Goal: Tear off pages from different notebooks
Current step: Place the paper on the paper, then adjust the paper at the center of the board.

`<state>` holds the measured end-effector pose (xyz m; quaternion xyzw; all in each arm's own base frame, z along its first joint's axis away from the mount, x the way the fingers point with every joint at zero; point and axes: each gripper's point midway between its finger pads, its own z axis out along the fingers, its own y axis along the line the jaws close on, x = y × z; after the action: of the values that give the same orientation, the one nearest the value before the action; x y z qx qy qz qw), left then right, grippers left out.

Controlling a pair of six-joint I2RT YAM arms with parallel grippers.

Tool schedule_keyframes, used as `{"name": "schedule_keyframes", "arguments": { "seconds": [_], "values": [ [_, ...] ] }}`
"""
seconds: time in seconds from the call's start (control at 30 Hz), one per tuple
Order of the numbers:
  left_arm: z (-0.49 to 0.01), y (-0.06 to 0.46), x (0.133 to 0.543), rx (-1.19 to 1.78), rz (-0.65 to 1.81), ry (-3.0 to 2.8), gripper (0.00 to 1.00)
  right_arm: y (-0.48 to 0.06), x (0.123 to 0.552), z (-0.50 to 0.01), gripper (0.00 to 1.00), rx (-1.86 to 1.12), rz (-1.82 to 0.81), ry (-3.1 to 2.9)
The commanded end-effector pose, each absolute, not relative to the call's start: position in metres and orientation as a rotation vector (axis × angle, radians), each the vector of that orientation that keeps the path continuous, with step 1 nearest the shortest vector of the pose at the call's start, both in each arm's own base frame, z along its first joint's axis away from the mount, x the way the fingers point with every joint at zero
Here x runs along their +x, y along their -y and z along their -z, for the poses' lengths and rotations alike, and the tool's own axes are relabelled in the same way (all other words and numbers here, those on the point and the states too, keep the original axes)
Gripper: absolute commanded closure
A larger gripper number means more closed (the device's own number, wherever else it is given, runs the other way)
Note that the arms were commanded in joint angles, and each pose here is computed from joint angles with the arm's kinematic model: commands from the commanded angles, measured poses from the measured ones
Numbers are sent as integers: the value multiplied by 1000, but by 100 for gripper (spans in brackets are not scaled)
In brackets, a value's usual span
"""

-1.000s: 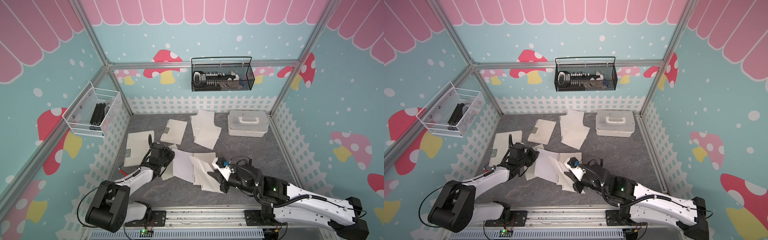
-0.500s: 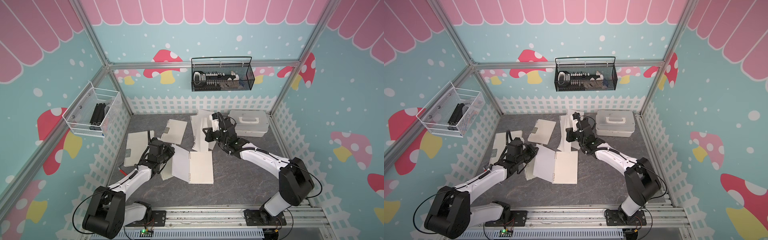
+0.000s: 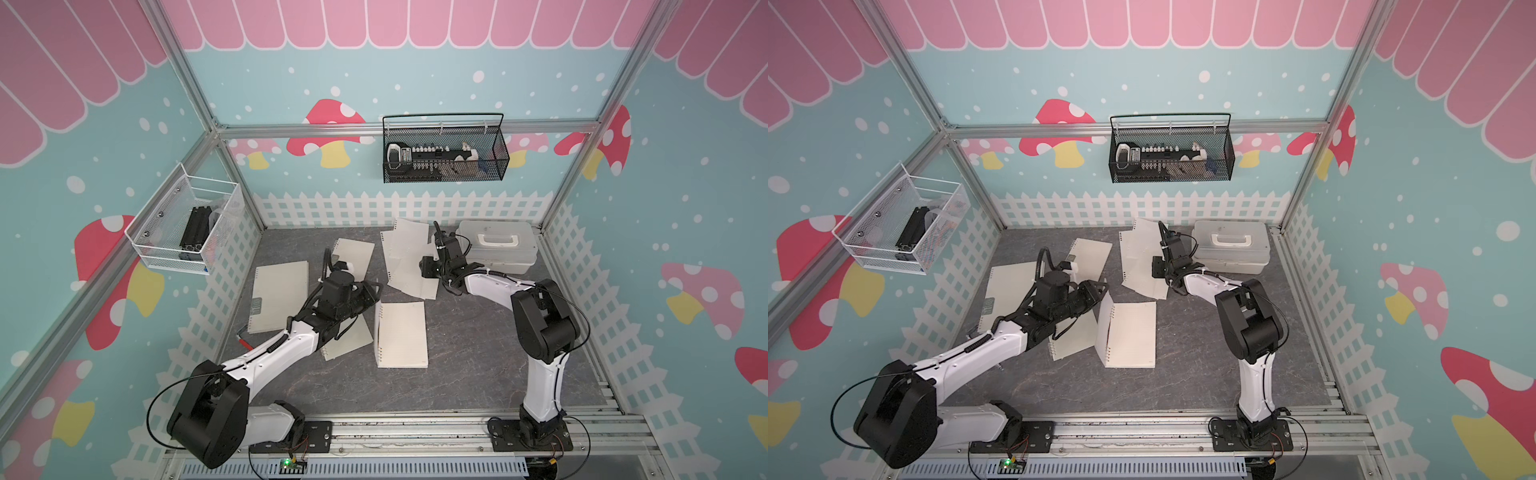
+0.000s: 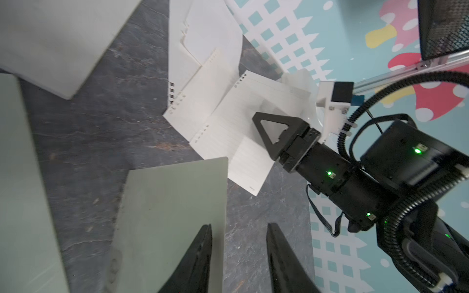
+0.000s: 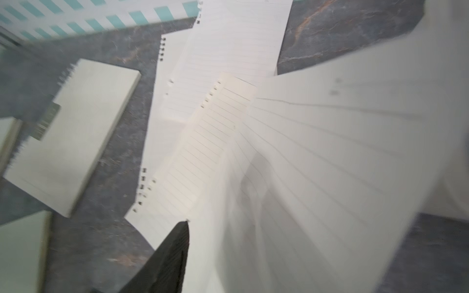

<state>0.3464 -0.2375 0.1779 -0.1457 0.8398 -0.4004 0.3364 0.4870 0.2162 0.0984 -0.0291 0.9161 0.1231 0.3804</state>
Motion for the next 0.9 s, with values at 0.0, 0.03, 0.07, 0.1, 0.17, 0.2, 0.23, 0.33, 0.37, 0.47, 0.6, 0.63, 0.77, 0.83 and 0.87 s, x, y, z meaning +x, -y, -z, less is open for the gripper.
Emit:
{"name": "schedule_keyframes", "arguments": {
  "seconds": [0.0, 0.03, 0.07, 0.1, 0.17, 0.2, 0.23, 0.33, 0.37, 0.47, 0.6, 0.63, 0.77, 0.83, 0.87],
  "values": [
    [-168, 265, 351, -374, 1110, -2206, 63, -182, 476, -141, 32, -51, -145, -2306],
    [-163, 275, 352, -364, 1136, -2222, 63, -177, 472, -149, 30, -55, -121, -2307],
    [-161, 283, 352, -357, 1158, -2231, 62, -170, 468, -156, 27, -52, -93, -2312],
    [-158, 289, 353, -350, 1169, -2242, 62, -166, 465, -161, 25, -53, -83, -2317],
    [-150, 295, 354, -350, 1193, -2255, 61, -158, 457, -173, 23, -60, -76, -2332],
    [-148, 296, 354, -353, 1198, -2253, 60, -156, 453, -179, 22, -61, -72, -2328],
    [-148, 294, 353, -354, 1193, -2251, 60, -155, 450, -186, 21, -74, -79, -2320],
    [-152, 279, 352, -364, 1155, -2237, 57, -149, 437, -201, 19, -83, -81, -2303],
    [-156, 270, 352, -372, 1137, -2225, 54, -147, 431, -203, 19, -86, -80, -2302],
    [-168, 232, 348, -401, 1047, -2187, 44, -140, 408, -203, 19, -99, -102, -2295],
    [-186, 162, 335, -465, 858, -2117, 31, -139, 376, -185, 15, -119, -198, -2269],
    [-192, 142, 331, -495, 805, -2090, 29, -140, 373, -178, 17, -97, -222, -2286],
    [-202, 90, 309, -559, 652, -2034, 18, -158, 383, -130, 28, -43, -305, -2400],
    [-199, 74, 300, -584, 590, -2036, 14, -162, 394, -100, 30, -8, -284, -2466],
    [-196, 66, 296, -606, 561, -2038, 13, -163, 401, -86, 30, 20, -271, -2492]
  ]
}}
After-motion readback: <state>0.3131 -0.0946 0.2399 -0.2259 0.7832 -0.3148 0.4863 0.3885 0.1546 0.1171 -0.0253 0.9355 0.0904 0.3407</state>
